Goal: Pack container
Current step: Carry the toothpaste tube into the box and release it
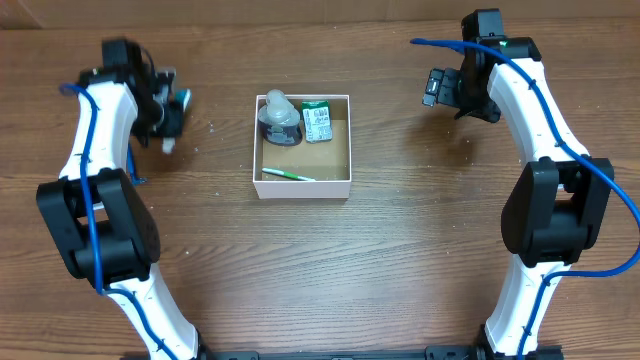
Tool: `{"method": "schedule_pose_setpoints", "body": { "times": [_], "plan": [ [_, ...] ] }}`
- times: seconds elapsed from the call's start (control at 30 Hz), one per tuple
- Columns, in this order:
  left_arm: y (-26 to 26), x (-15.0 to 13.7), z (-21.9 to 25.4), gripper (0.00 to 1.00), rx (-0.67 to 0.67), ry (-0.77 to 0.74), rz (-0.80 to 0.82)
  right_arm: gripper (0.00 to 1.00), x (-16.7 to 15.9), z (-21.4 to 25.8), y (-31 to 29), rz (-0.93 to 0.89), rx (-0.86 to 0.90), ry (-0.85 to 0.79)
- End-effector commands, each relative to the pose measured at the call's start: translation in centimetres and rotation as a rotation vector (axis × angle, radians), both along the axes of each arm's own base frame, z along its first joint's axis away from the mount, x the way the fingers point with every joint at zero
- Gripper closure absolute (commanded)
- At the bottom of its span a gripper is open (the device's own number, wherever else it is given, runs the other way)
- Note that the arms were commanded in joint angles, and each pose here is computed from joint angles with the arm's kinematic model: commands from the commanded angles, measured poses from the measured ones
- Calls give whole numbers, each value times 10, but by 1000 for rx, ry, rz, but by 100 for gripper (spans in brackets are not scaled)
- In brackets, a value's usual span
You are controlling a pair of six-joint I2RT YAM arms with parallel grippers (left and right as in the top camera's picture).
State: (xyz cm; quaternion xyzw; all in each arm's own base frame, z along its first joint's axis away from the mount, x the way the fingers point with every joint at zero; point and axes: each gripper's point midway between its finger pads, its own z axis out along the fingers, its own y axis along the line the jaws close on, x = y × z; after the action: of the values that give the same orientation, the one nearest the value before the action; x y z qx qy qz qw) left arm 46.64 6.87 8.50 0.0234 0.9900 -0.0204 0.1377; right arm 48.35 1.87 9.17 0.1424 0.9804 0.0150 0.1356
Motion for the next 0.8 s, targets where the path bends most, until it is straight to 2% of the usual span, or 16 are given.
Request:
{"method": "schedule_pose_setpoints", "body": {
  "times": [0.0,0.17,0.4,0.6,0.77],
  "plan": [
    [-43,22,77,82,-33,-123,-179,0,6,5,-2,-3,-8,-23],
    [-110,8,132,82,-24,-174,-517,0,6,5,-2,-3,-8,-23],
    [-203,-42,127,81,-16,-100,-998,0,6,5,-2,-3,-8,-23],
    [-237,-61,121,87,-23,-74,-1118,0,6,5,-2,-3,-8,-23],
    [-240,-72,92,77,-65,3,-1127,0,6,5,-2,-3,-8,-23]
  ]
}}
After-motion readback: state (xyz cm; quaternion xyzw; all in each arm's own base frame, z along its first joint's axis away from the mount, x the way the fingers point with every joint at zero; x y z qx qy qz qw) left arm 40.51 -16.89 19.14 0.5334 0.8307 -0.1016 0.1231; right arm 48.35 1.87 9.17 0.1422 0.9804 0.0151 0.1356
